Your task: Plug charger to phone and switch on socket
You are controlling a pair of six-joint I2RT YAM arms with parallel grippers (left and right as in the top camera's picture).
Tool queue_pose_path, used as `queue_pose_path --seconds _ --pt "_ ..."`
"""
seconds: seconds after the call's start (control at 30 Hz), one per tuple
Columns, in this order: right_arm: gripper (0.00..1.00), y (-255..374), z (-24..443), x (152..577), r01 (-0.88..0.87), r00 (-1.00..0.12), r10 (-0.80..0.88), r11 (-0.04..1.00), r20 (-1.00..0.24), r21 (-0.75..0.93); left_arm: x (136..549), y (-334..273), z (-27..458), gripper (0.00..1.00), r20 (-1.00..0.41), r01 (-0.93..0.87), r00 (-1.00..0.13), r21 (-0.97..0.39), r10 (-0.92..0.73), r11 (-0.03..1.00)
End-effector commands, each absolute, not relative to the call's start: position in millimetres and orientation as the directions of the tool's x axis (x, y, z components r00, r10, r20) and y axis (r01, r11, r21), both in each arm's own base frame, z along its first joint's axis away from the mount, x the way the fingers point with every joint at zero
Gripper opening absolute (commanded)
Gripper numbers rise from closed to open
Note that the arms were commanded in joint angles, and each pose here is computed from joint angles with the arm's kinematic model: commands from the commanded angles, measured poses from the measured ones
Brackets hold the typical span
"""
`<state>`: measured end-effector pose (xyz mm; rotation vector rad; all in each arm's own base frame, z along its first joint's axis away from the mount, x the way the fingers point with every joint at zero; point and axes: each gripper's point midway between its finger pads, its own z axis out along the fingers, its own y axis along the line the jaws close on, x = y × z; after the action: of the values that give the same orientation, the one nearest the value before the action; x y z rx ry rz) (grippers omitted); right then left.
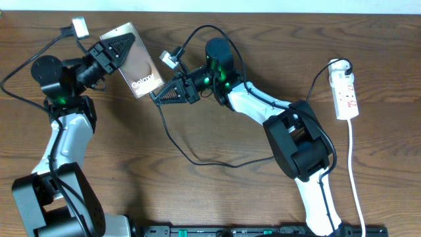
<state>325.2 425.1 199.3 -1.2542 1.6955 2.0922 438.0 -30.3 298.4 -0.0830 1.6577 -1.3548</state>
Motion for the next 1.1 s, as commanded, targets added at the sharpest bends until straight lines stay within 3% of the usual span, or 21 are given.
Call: queue_pose_path --seconds 0.0,0.47,1.07 --pt "0.01 427 205 320 -0.598 -0.614 -0.369 -0.36 -0.698 0.717 443 -25 313 0.07 -0.654 0.512 -0.475 -0.749 -0.589 0.42" --pt "0.01 427 205 318 -0.597 -0.609 -0.373 -0.366 -0.701 0.714 442 -4 313 0.08 -0.635 0.484 -0.47 -0.766 -0.613 0.423" --pt "0.01 427 205 318 -0.6 -0.606 -0.371 -0.367 -0.704 0.711 435 -30 311 0.08 -0.635 0.517 -0.532 -0.768 -0.561 0.379"
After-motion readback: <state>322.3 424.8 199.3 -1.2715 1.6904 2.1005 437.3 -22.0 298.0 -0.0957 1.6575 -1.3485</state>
